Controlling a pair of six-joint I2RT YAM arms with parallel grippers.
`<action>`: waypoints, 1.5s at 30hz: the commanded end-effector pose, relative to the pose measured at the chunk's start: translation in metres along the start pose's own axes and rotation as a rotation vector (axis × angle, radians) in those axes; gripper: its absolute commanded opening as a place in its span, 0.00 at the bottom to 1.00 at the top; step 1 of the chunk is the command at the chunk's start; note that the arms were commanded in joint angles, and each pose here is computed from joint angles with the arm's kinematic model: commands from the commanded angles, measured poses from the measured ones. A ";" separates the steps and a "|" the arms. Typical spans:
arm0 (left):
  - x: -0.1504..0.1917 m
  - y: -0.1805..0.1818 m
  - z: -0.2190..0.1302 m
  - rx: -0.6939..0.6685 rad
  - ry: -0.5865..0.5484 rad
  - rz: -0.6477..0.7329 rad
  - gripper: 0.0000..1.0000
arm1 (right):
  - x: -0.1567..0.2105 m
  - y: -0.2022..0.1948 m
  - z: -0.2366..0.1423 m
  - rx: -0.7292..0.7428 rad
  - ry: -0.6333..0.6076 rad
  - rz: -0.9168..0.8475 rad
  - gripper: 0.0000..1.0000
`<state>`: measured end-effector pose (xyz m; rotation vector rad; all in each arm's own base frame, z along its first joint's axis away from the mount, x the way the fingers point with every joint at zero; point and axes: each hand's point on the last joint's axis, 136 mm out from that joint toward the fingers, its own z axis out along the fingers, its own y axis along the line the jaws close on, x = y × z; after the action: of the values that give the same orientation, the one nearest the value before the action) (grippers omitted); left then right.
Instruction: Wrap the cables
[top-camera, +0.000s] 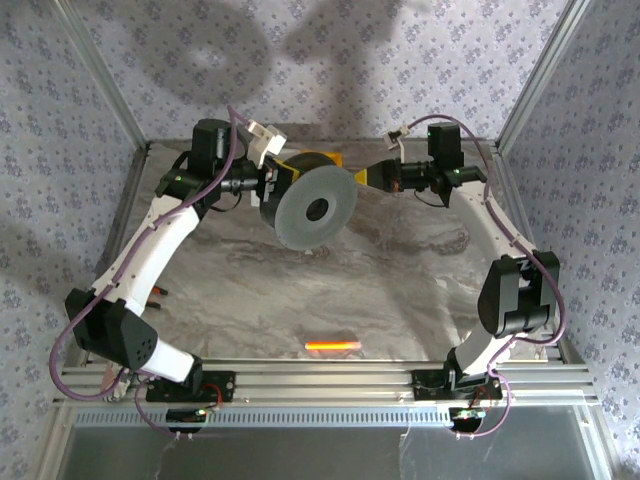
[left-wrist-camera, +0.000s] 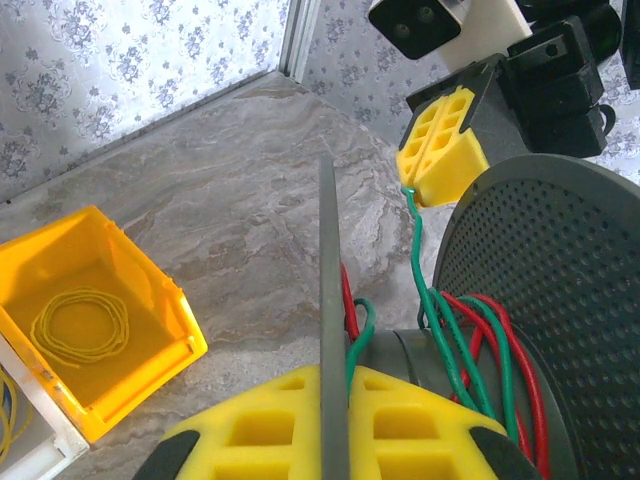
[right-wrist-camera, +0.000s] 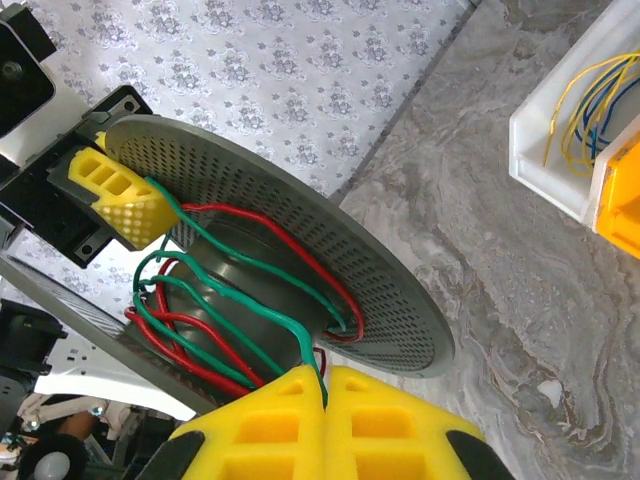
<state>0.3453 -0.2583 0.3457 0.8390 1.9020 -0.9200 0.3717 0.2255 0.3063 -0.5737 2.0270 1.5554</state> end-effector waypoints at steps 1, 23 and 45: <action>-0.050 -0.031 -0.028 0.101 -0.146 0.082 0.00 | 0.000 -0.001 0.000 0.007 -0.005 -0.062 0.00; -0.094 0.010 -0.069 0.017 -0.402 -0.087 0.00 | 0.039 -0.009 0.003 0.005 0.043 -0.067 0.00; -0.097 0.127 -0.101 -0.517 -0.813 -0.622 0.00 | 0.060 0.018 0.120 0.231 0.012 -0.289 0.00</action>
<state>0.4515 -0.1553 0.3860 -0.2520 1.7616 -0.9294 0.3190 0.3398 0.2536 -0.8245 2.0190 1.2086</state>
